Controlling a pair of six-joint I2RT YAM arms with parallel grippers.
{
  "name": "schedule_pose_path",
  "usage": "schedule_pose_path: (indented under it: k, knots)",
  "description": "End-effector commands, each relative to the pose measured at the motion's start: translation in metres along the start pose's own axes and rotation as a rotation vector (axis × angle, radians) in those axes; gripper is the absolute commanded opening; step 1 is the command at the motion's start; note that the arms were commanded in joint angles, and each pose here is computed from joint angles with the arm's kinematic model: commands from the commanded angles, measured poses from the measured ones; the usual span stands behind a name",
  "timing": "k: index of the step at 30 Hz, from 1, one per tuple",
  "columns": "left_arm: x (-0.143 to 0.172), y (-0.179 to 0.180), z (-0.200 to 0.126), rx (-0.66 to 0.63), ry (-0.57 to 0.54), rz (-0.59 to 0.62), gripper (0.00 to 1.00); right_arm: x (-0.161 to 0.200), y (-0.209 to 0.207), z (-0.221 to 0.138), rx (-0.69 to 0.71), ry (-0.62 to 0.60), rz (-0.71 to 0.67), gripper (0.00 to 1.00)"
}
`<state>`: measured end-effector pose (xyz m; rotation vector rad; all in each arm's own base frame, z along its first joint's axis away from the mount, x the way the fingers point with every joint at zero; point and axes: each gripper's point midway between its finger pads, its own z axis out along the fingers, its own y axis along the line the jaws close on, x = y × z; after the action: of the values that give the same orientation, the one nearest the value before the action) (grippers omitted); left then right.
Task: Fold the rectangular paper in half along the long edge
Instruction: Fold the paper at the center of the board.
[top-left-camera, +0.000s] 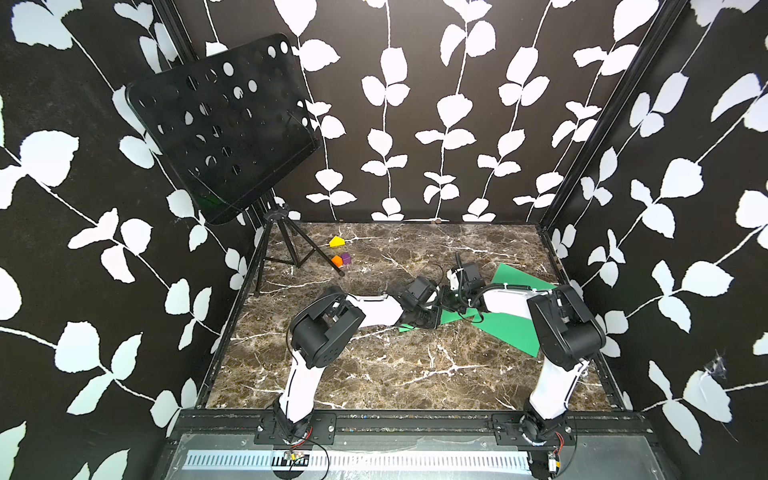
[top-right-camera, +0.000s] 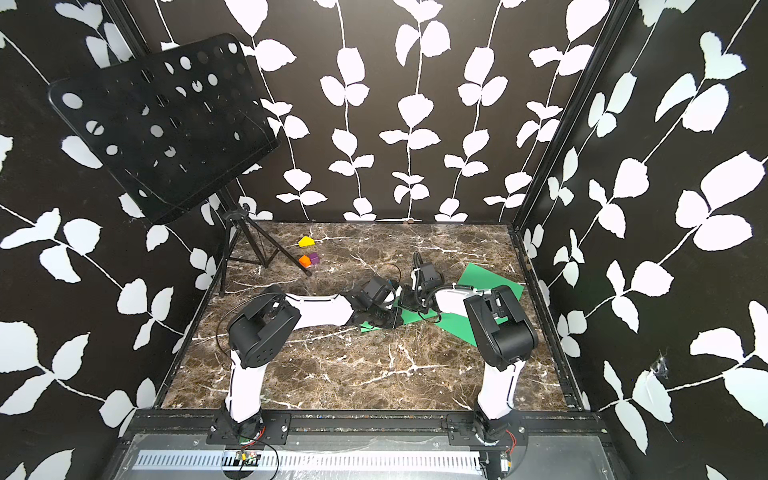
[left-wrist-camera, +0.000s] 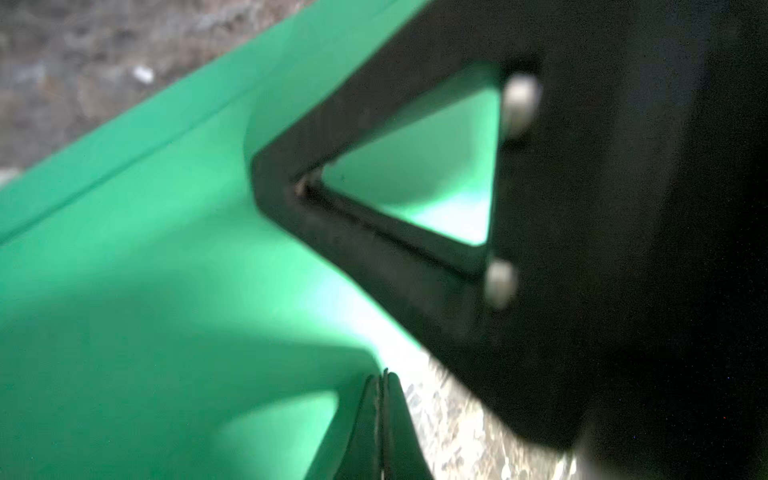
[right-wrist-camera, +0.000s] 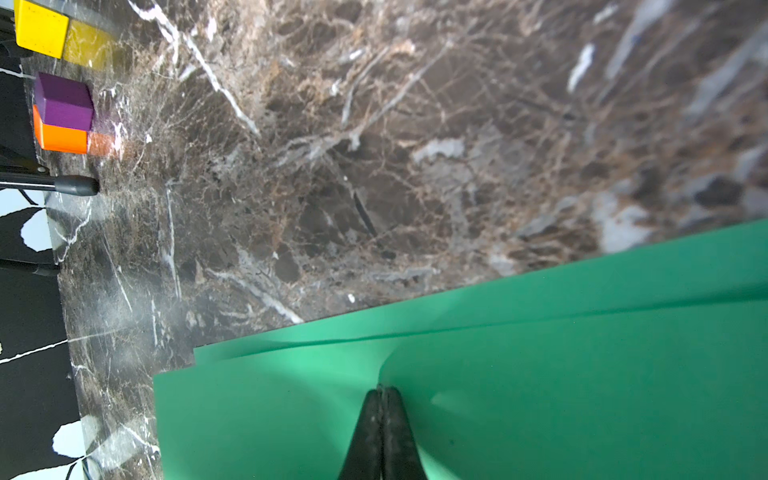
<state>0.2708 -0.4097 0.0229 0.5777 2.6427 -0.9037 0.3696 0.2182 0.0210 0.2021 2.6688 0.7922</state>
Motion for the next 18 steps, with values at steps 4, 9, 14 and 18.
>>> schedule_pose_path:
  k: [4, 9, 14, 18]
  knots:
    - [0.054, 0.053, -0.014, -0.157, 0.119, -0.089, 0.02, 0.012, -0.034, 0.004, 0.100, 0.035, 0.038, 0.02]
    - [0.063, 0.072, -0.028, -0.201, 0.121, -0.112, 0.02, 0.013, -0.036, 0.004, 0.104, 0.036, 0.038, 0.01]
    - [0.056, 0.063, -0.036, -0.144, 0.105, -0.083, 0.02, 0.015, -0.036, 0.006, 0.094, 0.044, 0.038, 0.01]
    - [0.033, 0.019, -0.043, 0.063, 0.028, -0.069, 0.03, 0.015, -0.034, 0.007, 0.086, 0.047, 0.040, 0.01]
